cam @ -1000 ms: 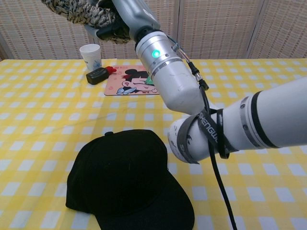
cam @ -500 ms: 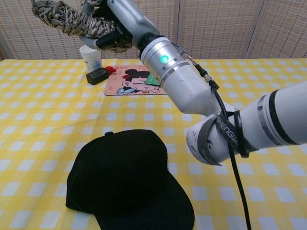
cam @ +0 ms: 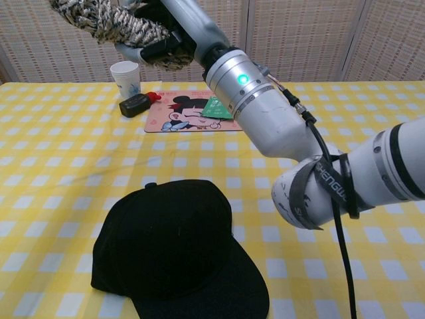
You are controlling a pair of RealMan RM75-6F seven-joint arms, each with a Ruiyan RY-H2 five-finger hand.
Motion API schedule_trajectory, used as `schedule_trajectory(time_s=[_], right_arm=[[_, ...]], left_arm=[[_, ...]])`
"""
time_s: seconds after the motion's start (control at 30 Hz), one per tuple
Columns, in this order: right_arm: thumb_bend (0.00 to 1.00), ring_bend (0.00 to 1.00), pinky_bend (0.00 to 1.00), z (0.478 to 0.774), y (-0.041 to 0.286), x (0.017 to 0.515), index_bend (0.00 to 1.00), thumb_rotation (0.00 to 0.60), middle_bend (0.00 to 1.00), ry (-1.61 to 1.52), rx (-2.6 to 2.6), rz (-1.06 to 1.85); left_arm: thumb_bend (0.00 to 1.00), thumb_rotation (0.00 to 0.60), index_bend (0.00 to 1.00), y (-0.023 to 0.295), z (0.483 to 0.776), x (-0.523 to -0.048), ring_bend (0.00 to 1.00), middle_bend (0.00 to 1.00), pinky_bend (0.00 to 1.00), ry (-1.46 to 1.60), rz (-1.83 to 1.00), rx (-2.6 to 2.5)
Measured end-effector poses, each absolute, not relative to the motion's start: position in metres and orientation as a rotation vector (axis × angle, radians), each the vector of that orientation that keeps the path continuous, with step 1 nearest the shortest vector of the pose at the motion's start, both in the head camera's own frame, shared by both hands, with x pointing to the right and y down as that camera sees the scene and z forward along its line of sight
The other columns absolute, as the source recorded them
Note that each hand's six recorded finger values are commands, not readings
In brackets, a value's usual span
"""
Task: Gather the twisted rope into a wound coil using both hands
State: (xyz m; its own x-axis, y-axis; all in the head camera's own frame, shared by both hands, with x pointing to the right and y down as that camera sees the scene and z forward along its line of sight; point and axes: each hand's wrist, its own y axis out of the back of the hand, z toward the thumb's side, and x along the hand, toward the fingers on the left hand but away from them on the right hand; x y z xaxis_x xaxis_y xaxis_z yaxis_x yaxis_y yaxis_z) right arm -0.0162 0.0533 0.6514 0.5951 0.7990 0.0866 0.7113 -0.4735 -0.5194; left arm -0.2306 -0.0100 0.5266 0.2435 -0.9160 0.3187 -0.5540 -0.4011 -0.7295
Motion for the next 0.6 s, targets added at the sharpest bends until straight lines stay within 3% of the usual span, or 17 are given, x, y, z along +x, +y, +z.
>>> schedule_trajectory(time_s=[0.6], right_arm=[[0.24,0.65,0.68,0.651,0.057,-0.013,0.98,0.600,0.75,-1.198,-2.348,0.204]], left_arm=[[0.35,0.600,0.75,-0.016,0.543,-0.249,1.00,1.00,1.00,1.245,-1.248,-1.847]])
